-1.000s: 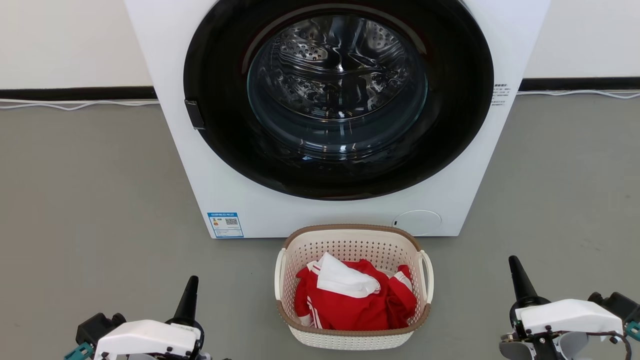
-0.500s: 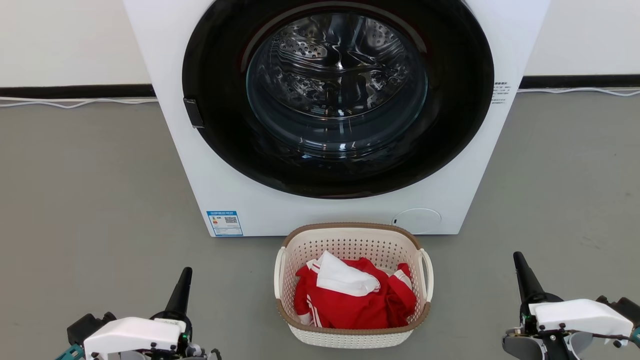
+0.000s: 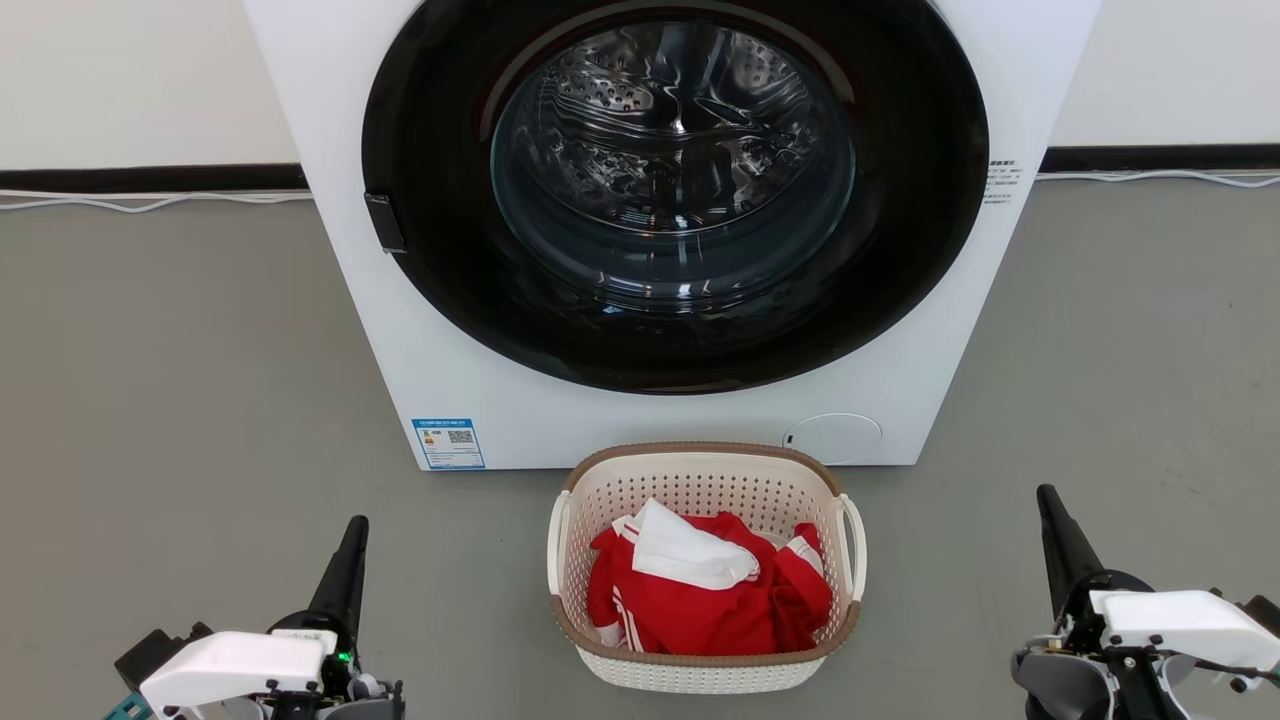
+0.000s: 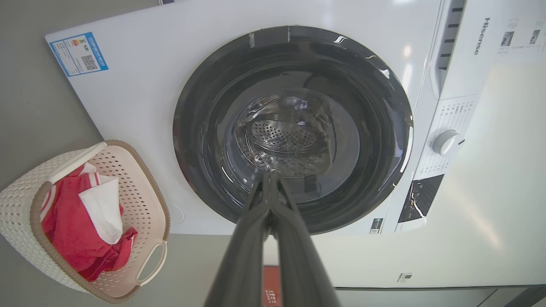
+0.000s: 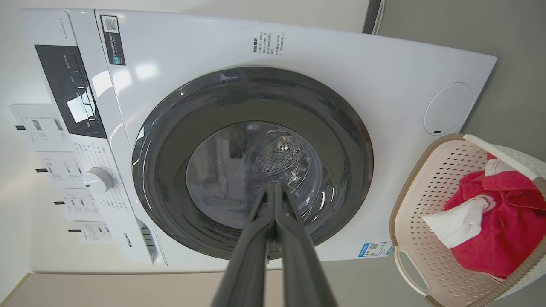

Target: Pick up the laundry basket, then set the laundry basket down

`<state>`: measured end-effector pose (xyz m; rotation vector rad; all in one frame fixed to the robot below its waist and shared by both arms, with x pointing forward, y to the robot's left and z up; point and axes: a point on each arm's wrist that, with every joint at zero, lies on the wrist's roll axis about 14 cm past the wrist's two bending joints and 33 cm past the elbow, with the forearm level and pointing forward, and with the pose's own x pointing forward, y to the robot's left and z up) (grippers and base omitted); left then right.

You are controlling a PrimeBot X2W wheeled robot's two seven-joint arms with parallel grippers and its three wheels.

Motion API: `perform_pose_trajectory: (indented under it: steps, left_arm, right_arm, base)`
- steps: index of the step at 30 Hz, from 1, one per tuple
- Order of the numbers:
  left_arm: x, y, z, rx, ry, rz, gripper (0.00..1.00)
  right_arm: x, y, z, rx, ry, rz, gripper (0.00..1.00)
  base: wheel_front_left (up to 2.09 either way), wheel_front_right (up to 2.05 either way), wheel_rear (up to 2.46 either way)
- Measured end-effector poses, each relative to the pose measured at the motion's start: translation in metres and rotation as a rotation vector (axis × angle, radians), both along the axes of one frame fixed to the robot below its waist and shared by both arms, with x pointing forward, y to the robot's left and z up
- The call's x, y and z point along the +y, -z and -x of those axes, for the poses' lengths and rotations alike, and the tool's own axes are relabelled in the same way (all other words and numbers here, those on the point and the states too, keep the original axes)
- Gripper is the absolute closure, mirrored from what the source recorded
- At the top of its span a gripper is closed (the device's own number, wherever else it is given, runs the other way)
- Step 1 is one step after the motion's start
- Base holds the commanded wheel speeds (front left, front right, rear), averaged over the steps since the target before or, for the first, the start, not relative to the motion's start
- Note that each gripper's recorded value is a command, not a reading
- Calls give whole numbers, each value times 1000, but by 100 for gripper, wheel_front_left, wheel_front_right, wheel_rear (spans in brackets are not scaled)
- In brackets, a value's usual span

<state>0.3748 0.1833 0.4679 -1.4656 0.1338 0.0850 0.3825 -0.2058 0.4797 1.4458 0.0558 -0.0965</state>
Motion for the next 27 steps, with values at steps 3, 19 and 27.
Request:
perform_pose_trajectory:
  steps: [3, 19, 27]
  left_arm:
    - [0, -5, -1, -21, 1, 29, 100]
    - [5, -13, -3, -58, -14, 112, 100]
    - [5, -13, -3, -58, -14, 112, 100]
  right_arm:
    - [0, -4, -1, -15, 0, -31, 100]
    - [-1, -11, -1, -46, 4, -125, 100]
    - [-1, -11, -1, -46, 4, -125, 100]
  base:
    - [0, 0, 0]
    - [0, 0, 0]
    - [0, 0, 0]
